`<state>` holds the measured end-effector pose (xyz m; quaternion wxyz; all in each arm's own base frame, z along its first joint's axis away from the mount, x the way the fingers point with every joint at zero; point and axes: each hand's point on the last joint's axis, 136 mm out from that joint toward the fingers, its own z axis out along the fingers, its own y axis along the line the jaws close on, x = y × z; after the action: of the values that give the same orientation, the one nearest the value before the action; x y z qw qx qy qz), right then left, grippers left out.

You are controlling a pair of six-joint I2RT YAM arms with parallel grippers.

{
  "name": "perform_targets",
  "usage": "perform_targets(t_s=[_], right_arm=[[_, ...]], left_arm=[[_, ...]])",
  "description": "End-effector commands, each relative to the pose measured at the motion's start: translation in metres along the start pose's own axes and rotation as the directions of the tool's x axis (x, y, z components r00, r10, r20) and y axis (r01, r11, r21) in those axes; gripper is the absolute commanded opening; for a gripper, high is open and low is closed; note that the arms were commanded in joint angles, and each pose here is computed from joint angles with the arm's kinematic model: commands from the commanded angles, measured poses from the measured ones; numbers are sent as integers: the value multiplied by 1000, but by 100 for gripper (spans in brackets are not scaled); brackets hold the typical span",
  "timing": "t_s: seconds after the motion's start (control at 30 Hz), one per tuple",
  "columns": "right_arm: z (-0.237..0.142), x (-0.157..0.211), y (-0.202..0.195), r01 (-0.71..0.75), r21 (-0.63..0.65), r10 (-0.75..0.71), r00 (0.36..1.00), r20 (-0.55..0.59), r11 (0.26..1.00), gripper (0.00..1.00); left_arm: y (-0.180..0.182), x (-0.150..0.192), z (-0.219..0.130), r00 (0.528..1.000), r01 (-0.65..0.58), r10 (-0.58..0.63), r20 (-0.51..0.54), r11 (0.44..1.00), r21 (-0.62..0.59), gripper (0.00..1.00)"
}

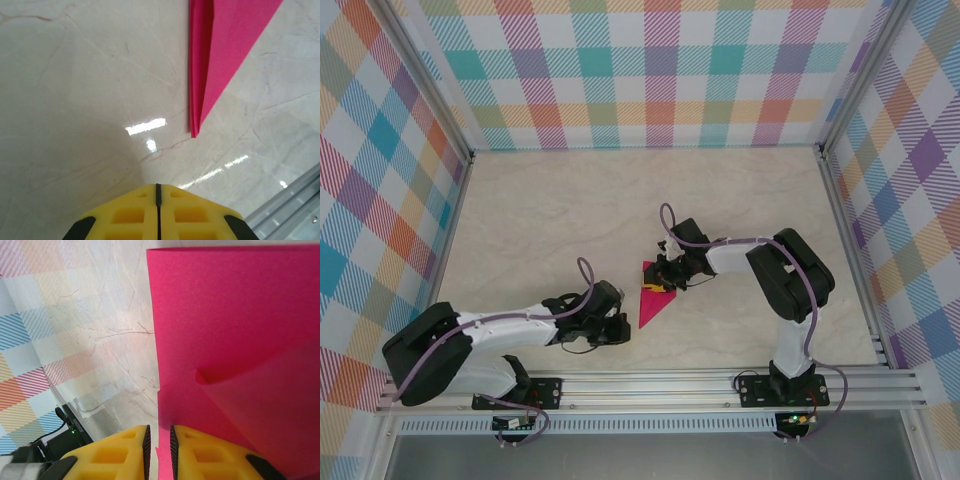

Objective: Fold a paper plane with a square sheet of paper (pick it up from the middle)
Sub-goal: Fourth fold the wing at the center of the table.

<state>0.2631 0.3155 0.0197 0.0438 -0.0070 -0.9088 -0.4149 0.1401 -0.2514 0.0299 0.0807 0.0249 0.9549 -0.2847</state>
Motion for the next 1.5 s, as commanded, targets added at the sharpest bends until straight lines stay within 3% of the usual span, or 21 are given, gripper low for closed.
perform_targets(t_s=[0.0,0.2,0.47,0.7,0.87,1.03,1.27,1.47], right_arm=[[12,19,-78,-143,227,150,989,-13,963,21],[11,20,-78,-142,227,149,989,-14,963,21],[12,19,-76,-146,223,153,988,-16,964,21],[10,20,-74,-142,218,149,989,-18,966,21],[6,11,-57,-115,194,119,993,-10,974,21],[-6,-8,-23,-41,135,38,999,22,990,22],[-55,-36,25,37,45,-43,990,135,998,22],[-58,-12,44,101,-79,-94,992,85,992,8]], left_arm=[[-8,-18,-20,996,-1,1,85,1000,10,7],[-43,-57,-24,980,1,-27,196,991,132,7],[-62,-85,13,973,48,-86,214,982,180,5],[-13,-78,41,968,152,-145,205,988,-16,4],[36,-42,51,972,198,-163,169,957,-214,2],[63,-19,59,977,201,-167,135,930,-307,0],[71,-13,55,979,191,-152,138,921,-339,0],[66,-16,54,980,176,-135,144,928,-328,0]])
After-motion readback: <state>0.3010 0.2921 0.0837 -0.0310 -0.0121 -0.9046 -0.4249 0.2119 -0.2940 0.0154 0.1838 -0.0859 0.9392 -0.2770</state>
